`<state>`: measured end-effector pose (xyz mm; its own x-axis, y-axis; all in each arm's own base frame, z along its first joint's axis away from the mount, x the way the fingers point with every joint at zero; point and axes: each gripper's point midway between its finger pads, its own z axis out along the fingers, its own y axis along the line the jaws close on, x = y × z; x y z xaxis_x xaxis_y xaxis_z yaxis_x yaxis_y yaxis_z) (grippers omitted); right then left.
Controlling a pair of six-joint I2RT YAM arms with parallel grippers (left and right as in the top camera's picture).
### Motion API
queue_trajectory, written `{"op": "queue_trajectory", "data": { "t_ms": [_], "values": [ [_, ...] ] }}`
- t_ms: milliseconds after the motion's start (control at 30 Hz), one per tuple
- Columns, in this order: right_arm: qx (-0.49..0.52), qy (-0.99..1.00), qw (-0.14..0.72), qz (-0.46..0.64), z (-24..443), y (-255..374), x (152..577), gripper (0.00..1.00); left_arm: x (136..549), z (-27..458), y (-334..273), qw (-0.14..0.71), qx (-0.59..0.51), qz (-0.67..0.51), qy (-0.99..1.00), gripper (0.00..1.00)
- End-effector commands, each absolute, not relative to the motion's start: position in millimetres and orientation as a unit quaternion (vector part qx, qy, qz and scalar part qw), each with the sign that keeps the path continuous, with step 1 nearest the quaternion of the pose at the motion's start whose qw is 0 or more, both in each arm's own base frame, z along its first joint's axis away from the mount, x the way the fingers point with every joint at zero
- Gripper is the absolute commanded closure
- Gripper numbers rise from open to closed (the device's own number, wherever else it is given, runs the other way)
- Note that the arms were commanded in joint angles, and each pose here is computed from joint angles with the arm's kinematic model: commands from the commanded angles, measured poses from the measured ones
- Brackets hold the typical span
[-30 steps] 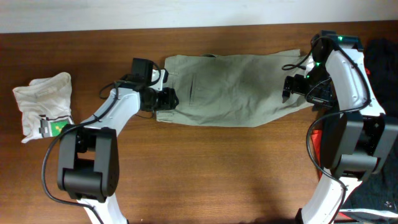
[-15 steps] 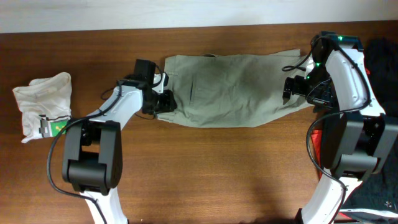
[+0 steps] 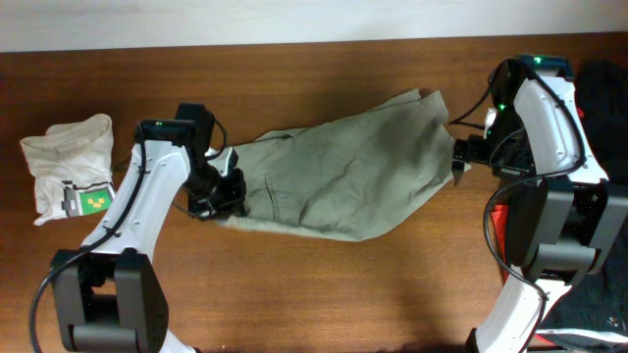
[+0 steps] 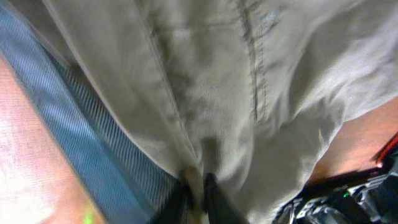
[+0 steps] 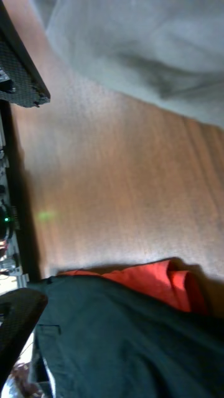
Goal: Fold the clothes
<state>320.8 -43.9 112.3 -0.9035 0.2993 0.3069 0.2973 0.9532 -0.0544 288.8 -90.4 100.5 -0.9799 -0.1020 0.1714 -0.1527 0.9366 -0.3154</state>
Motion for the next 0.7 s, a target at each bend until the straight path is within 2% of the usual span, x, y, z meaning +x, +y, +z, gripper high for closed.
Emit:
{"op": "queue_trajectory", "data": {
  "t_ms": [0, 33, 100, 167, 267, 300, 400, 500, 667],
  "values": [
    [-0.146, -0.977, 0.155, 0.021, 126, -50, 313, 0.03, 261, 86, -87, 0.13, 0.067, 0.146, -0.978, 0.39],
    [-0.145, -0.977, 0.158, 0.021, 127, -50, 312, 0.03, 257, 84, -86, 0.137, 0.068, 0.144, -0.978, 0.34],
    [-0.145, -0.976, 0.16, 0.021, 127, -50, 311, 0.03, 254, 82, -84, 0.143, 0.069, 0.139, -0.978, 0.33],
    [-0.145, -0.976, 0.158, 0.021, 127, -50, 312, 0.03, 269, 80, -83, 0.111, 0.07, 0.144, -0.981, 0.33],
    [-0.145, -0.977, 0.155, 0.021, 126, -50, 313, 0.03, 315, 74, -61, 0.02, 0.096, 0.131, -0.987, 0.33],
    [-0.145, -0.977, 0.154, 0.021, 126, -50, 314, 0.03, 341, 73, -46, -0.034, 0.103, 0.117, -0.987, 0.33],
    [-0.145, -0.977, 0.152, 0.021, 126, -50, 315, 0.03, 398, 81, -15, -0.158, 0.114, 0.07, -0.978, 0.25],
    [-0.146, -0.978, 0.145, 0.02, 125, -50, 318, 0.03, 419, 79, -16, -0.189, 0.111, 0.076, -0.973, 0.22],
    [-0.146, -0.979, 0.143, 0.019, 125, -50, 319, 0.03, 433, 40, -40, -0.168, 0.095, 0.144, -0.971, 0.18]
  ]
}}
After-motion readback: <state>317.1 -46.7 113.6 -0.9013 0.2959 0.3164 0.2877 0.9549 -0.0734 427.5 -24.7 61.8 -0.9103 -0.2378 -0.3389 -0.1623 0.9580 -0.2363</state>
